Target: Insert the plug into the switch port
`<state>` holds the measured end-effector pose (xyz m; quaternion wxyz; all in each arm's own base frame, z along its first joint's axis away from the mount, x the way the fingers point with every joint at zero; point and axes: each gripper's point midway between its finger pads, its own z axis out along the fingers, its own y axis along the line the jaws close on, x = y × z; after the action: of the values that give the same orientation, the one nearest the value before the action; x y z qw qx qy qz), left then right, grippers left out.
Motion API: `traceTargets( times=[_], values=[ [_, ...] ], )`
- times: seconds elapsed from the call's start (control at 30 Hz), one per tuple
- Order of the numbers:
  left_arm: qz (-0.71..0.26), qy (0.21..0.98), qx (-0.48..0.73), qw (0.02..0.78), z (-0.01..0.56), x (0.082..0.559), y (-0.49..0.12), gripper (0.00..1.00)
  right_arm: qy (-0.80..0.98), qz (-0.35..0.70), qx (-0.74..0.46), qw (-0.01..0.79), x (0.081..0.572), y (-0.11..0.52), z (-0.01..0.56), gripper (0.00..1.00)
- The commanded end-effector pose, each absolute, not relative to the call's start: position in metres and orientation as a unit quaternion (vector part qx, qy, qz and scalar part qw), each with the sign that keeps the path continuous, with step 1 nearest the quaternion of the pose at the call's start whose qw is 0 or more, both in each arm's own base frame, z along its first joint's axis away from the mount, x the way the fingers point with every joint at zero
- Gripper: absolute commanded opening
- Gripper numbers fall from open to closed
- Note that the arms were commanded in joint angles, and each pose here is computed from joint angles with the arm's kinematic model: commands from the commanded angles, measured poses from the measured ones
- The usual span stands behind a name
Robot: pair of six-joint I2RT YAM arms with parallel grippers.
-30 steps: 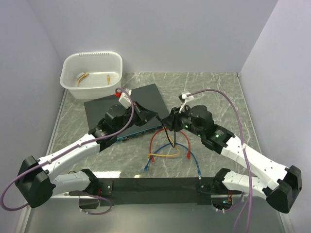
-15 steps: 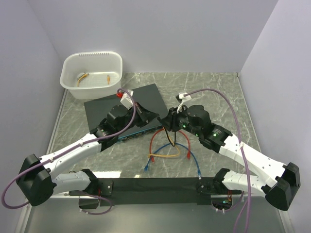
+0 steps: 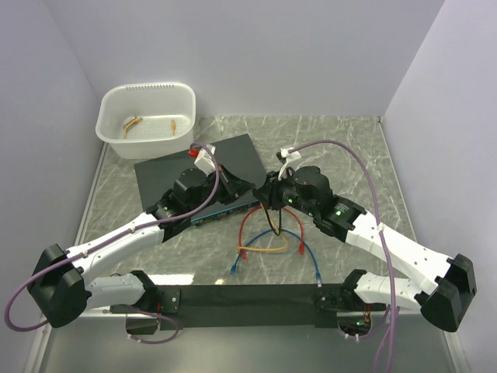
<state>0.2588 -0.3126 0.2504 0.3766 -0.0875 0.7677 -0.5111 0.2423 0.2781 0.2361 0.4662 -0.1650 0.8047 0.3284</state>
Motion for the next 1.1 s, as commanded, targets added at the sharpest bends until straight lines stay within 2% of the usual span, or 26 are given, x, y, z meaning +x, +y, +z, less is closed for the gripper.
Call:
traceTargets(
  times=[0.0,0.43,1.07],
  values=[
    [-0.523,0.748,-0.081,0.4,0.274,0.263,-0.315,0.01,0.789,0.333,-0.164,0.49,0.247,0.283,0.259,0.32],
    [-0.523,0.746,-0.086,0.403,0.276,0.264,-0.313,0.0,0.791,0.339,-0.163,0.483,0.244,0.285,0.255,0.22],
    [-0.521,0.745,-0.09,0.407,0.276,0.264,-0.31,0.01,0.798,0.329,-0.16,0.479,0.246,0.285,0.25,0.25]
  ],
)
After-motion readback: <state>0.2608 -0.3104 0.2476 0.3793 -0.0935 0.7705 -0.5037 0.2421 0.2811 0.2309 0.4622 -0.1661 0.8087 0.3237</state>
